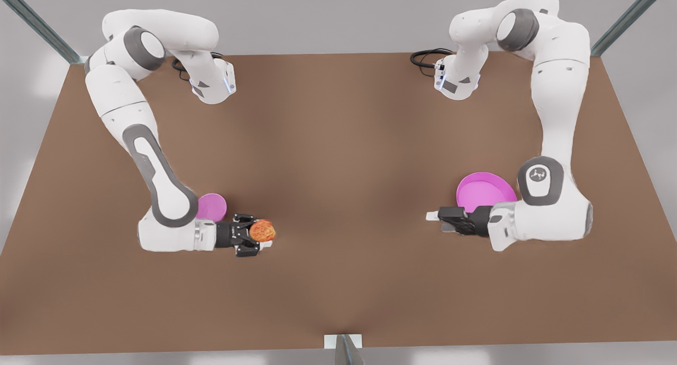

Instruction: Use the left arm to pick up the apple from the plate, transfer it to the gripper of the right arm, and then use the right arm to place it into the bowl

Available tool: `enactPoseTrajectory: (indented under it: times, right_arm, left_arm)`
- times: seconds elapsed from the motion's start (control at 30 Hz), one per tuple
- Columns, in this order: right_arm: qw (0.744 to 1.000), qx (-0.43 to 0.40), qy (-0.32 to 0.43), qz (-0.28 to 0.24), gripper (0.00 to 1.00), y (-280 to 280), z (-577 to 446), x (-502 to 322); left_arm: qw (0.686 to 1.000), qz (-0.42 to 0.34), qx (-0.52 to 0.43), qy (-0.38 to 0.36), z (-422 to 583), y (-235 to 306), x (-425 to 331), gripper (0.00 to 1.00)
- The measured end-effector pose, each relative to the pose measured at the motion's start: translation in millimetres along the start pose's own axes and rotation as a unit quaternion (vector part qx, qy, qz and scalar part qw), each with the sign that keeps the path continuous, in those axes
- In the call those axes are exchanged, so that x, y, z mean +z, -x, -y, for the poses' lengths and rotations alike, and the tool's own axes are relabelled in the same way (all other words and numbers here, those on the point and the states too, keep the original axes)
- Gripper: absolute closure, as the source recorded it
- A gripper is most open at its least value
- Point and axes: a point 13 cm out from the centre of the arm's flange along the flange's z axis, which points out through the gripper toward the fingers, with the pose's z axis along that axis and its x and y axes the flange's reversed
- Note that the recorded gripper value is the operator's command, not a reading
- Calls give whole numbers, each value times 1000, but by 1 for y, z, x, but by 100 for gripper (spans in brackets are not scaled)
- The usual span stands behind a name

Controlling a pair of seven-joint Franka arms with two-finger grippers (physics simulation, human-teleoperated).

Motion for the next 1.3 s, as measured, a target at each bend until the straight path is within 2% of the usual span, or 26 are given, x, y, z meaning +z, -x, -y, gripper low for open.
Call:
enactPoseTrajectory:
  times: [0.07,0.13,0.2,0.27,0.4,0.6,0.83,1.1,1.13,1.17,1.3]
  right_arm:
    - [996,-30,51,-74,35,-35,-21,-56]
    - [984,-48,104,-138,35,-68,-46,-104]
    - [966,-61,157,-196,35,-93,-70,-147]
    - [948,-66,201,-236,35,-111,-90,-177]
    - [922,-66,258,-280,34,-130,-116,-212]
    - [901,-73,316,-287,34,-122,-148,-172]
    - [889,-80,328,-311,34,-114,-172,-147]
    - [885,-80,315,-332,34,-114,-188,-128]
    - [885,-79,313,-335,26,-114,-189,-127]
    - [885,-78,312,-337,0,-114,-190,-126]
    - [885,-75,303,-345,0,-113,-192,-127]
  left_arm:
    - [987,-66,50,137,24,-46,-19,0]
    - [953,-107,36,282,27,-106,-44,0]
    - [926,-123,0,357,7,-152,-66,0]
    - [913,-134,-25,385,-11,-164,-74,0]
    - [902,-151,-30,404,4,-174,-65,0]
    - [900,-160,-57,402,6,-183,-57,0]
    - [897,-157,-82,404,3,-186,-59,0]
    - [892,-168,-103,406,-3,-191,-54,0]
    - [892,-169,-105,407,-3,-191,-54,0]
    - [891,-169,-107,407,-3,-192,-54,0]
    - [890,-168,-112,409,-4,-193,-54,0]
